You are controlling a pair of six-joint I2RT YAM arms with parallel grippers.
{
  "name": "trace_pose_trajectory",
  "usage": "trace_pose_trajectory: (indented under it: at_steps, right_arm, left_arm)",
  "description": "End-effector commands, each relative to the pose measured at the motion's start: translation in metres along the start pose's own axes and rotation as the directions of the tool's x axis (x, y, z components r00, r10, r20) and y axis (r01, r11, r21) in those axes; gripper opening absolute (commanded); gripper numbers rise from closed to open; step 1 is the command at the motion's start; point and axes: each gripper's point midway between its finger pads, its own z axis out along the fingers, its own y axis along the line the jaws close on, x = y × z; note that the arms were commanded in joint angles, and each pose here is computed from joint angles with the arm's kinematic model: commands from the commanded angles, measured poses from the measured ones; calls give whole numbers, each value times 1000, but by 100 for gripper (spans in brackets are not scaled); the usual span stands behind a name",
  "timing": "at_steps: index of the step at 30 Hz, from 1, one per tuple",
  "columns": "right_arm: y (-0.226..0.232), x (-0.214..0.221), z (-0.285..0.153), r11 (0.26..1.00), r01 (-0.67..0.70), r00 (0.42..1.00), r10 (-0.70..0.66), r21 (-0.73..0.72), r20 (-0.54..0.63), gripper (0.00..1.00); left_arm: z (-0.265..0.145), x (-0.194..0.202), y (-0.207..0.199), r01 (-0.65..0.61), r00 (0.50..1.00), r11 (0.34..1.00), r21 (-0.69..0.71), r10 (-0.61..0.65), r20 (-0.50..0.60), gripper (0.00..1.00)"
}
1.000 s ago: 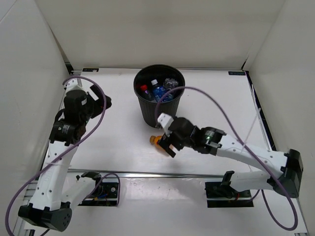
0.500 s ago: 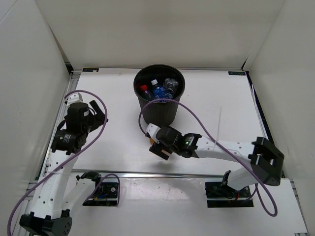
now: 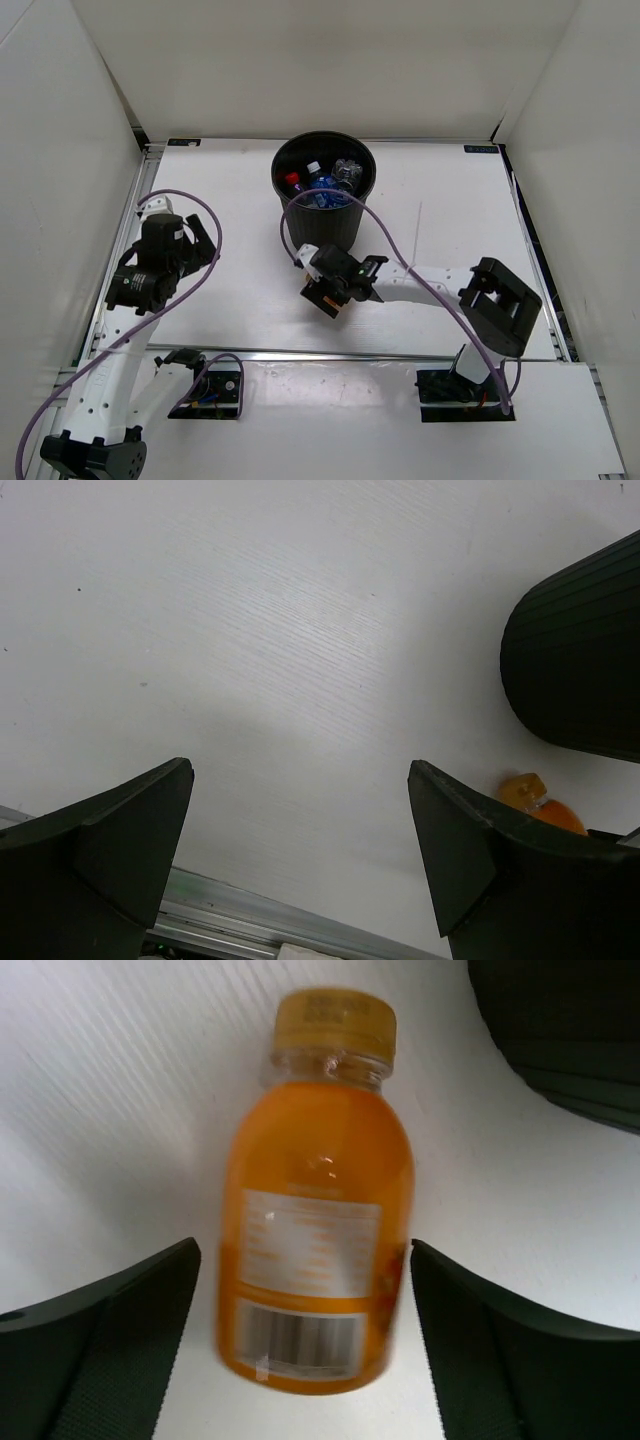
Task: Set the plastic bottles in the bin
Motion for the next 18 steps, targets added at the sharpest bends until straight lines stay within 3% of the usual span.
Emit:
trace_pose_trajectory:
  at_steps: [1,6,8,11,14,17,18]
  right_arm:
    - [10,-26,-10,993,-44,997,51,-109,55,86]
    - [17,-19,-8,987,-88,996,86,-137,-21,68]
    - [18,-19,-16,982,-131,990,122,-135,-74,48]
    - [22,-13,-32,976,-171,981,155,-134,-116,33]
    - [38,-29,-63,977,-127,991,120,-171,-54,33]
    - [39,-72,-112,983,-86,993,99,-161,71,33]
    - [33,-107,-137,985,-87,980,112,-152,165,33]
  left_arm:
    - [1,5,9,-22,1000,999,-33,22,-8,100]
    - [1,9,13,-25,1000,999,-46,25,-13,100]
    - [1,8,15,-26,1000,998,-56,25,-8,100]
    - [3,9,20,-29,1000,996,-80,28,-5,100]
    - [2,9,24,-10,1000,995,-103,11,11,100]
    - [2,9,28,0,1000,993,-118,2,23,100]
    - [0,6,31,14,999,991,-135,-8,44,100]
